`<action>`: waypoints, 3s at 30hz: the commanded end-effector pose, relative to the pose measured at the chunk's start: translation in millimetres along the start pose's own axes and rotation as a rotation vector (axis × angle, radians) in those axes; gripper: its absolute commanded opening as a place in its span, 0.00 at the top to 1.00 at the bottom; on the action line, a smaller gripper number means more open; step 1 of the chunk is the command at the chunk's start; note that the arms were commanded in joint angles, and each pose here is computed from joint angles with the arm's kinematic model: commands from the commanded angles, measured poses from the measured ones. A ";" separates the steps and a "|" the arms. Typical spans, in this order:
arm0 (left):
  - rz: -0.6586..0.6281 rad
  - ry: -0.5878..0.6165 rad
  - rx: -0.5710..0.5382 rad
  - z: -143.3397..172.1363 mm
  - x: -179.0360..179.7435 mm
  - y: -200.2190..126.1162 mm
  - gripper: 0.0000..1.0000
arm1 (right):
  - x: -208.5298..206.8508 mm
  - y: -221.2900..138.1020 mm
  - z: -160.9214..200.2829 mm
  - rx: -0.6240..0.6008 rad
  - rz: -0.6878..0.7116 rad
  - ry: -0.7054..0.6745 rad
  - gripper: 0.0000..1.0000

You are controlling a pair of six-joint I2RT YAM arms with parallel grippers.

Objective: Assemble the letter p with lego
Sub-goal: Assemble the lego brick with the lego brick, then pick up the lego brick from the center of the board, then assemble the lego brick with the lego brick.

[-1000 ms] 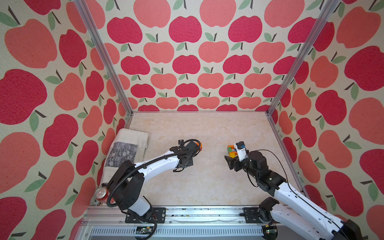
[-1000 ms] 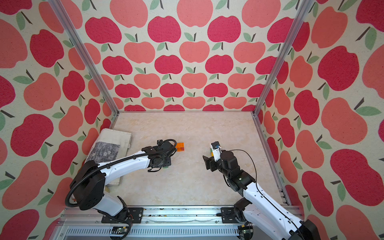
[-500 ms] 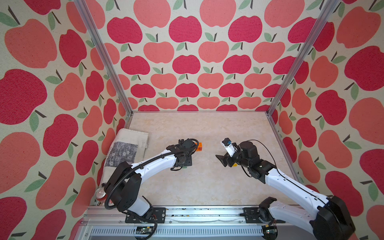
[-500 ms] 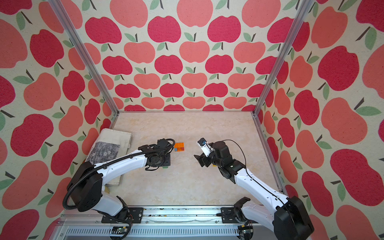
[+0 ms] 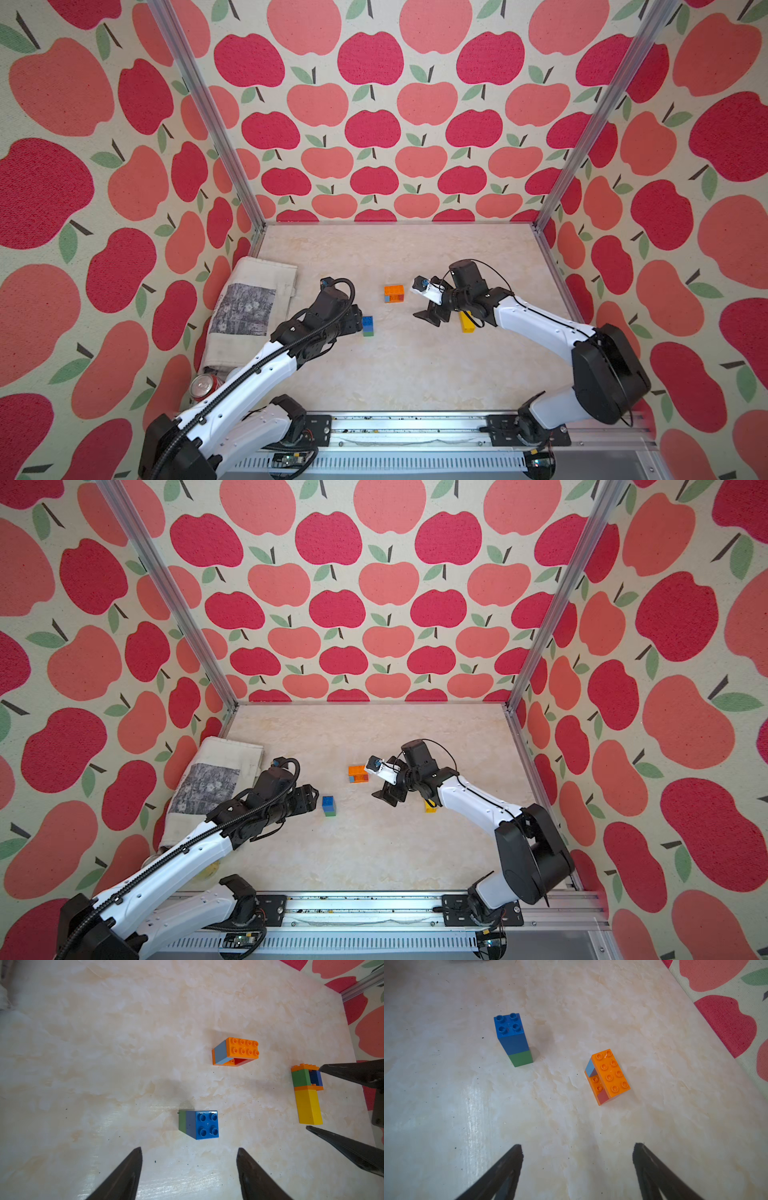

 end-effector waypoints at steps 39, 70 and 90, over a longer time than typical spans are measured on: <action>0.114 -0.037 -0.048 21.9 20.4 1.2 0.23 | -39.4 92.8 -17.1 0.152 -0.264 -0.118 0.72; 0.103 -0.109 -0.075 26.4 34.7 -9.2 0.23 | 52.3 26.3 -97.1 0.096 -0.250 -0.123 0.77; 0.118 -0.133 -0.068 29.9 35.3 -5.5 0.23 | 79.3 39.9 -86.3 0.109 -0.294 -0.126 0.77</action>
Point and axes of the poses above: each gripper's point midway between its finger pads, its own y axis out along the fingers, its own x axis along the line the jaws close on, z = x × y, the point moved 3 cm from there along -y, back along the fingers, and after that the axes turned 15 degrees about y, right-handed, at the moved point
